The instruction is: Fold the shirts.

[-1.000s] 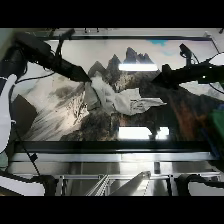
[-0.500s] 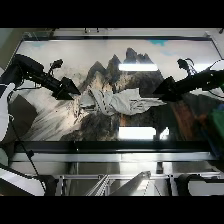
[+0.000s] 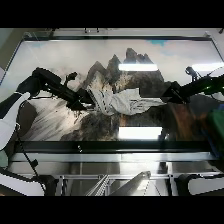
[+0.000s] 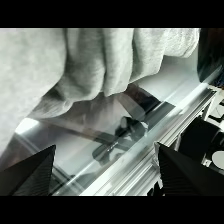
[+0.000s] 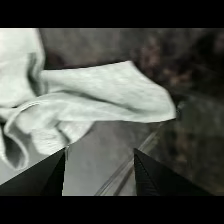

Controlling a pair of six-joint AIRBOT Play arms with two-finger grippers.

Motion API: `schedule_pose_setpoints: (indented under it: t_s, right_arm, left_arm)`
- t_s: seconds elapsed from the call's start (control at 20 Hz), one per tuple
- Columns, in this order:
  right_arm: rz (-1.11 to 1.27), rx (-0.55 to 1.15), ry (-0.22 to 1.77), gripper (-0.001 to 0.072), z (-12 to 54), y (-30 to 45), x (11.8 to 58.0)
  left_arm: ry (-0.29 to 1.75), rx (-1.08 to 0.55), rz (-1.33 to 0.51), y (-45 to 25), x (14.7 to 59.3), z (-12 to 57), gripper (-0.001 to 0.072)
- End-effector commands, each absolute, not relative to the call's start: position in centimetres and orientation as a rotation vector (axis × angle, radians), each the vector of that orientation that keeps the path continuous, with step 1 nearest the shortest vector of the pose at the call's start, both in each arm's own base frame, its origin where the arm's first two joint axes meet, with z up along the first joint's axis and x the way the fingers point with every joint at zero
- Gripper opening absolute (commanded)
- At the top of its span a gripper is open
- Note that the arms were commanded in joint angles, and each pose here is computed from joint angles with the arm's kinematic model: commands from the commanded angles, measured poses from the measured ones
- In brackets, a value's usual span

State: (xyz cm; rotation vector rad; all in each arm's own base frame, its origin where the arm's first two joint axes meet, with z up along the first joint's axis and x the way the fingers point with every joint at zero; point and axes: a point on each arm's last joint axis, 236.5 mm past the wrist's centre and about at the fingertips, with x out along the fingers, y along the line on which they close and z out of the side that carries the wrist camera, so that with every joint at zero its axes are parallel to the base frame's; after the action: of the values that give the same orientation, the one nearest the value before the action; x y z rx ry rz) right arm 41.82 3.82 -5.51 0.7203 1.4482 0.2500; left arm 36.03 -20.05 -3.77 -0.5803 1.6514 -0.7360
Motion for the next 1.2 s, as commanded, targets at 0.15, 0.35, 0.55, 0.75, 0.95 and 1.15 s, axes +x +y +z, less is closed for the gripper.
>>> schedule_pose_setpoints:
  t_s: [0.15,0.35,0.55,0.75,0.95,1.15]
  right_arm:
    - [0.147,0.890,1.532,0.0465,-10.2,2.5,41.7]
    - [0.266,1.096,1.467,0.0464,-9.6,5.7,43.9]
    - [0.340,1.208,1.371,0.0200,-8.6,6.9,46.1]
    - [0.509,1.237,1.293,0.0016,-5.8,8.6,46.7]
    - [0.580,1.275,1.244,0.0016,-3.6,9.2,47.2]
    - [0.641,1.248,1.238,0.0016,-1.2,9.6,46.4]
  left_arm:
    - [1.664,-0.571,-0.739,-22.2,35.3,-4.0,0.0711]
    - [1.658,-0.580,-0.726,-22.2,35.6,-4.1,0.0712]
    - [1.592,-0.617,-0.703,-23.2,37.2,-4.0,0.0712]
    - [1.477,-0.629,-0.655,-24.4,39.8,-4.4,0.0711]
    - [1.401,-0.592,-0.642,-26.6,40.9,-4.7,0.0642]
    - [1.369,-0.573,-0.660,-27.1,41.5,-3.9,0.0014]
